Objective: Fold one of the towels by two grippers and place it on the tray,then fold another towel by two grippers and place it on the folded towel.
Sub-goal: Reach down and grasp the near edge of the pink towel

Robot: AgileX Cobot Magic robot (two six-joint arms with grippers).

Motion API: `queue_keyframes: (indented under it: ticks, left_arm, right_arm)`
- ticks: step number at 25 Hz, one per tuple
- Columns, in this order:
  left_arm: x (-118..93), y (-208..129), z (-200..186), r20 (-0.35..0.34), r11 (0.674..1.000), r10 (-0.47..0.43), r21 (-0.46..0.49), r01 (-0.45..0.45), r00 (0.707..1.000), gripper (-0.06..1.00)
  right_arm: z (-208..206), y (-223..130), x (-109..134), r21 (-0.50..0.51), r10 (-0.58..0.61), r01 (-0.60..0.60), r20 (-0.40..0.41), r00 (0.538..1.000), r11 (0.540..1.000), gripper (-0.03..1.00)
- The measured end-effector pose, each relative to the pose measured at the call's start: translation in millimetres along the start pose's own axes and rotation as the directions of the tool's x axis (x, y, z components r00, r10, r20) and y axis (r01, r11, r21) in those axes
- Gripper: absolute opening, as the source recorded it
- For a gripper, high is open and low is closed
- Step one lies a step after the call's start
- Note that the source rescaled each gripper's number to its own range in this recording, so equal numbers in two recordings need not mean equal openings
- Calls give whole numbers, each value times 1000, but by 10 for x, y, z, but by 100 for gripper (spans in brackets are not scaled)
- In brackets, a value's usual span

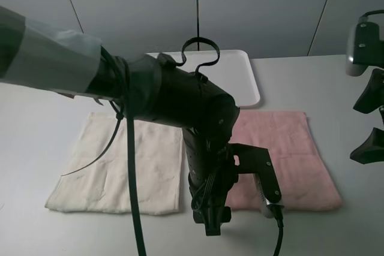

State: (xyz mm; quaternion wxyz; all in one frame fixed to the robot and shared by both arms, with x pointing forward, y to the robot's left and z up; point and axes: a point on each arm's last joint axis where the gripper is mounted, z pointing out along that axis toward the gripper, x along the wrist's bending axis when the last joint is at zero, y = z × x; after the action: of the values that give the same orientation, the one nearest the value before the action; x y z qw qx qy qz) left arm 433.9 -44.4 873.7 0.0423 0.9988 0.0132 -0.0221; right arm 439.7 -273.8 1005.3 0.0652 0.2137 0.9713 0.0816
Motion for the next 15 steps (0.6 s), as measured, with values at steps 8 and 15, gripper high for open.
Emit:
queue_keyframes:
  ticks: [8, 15]
  left_arm:
    - [8, 5, 35, 4, 1000, 3, 13, -3, 1000, 98]
    - [8, 5, 35, 4, 1000, 3, 13, -3, 1000, 98]
  right_arm:
    - [154, 98, 32, 85, -132, 136, -45, 990, 987, 98]
    - [467, -70, 199, 139, -212, 236, -166, 963, 962, 98]
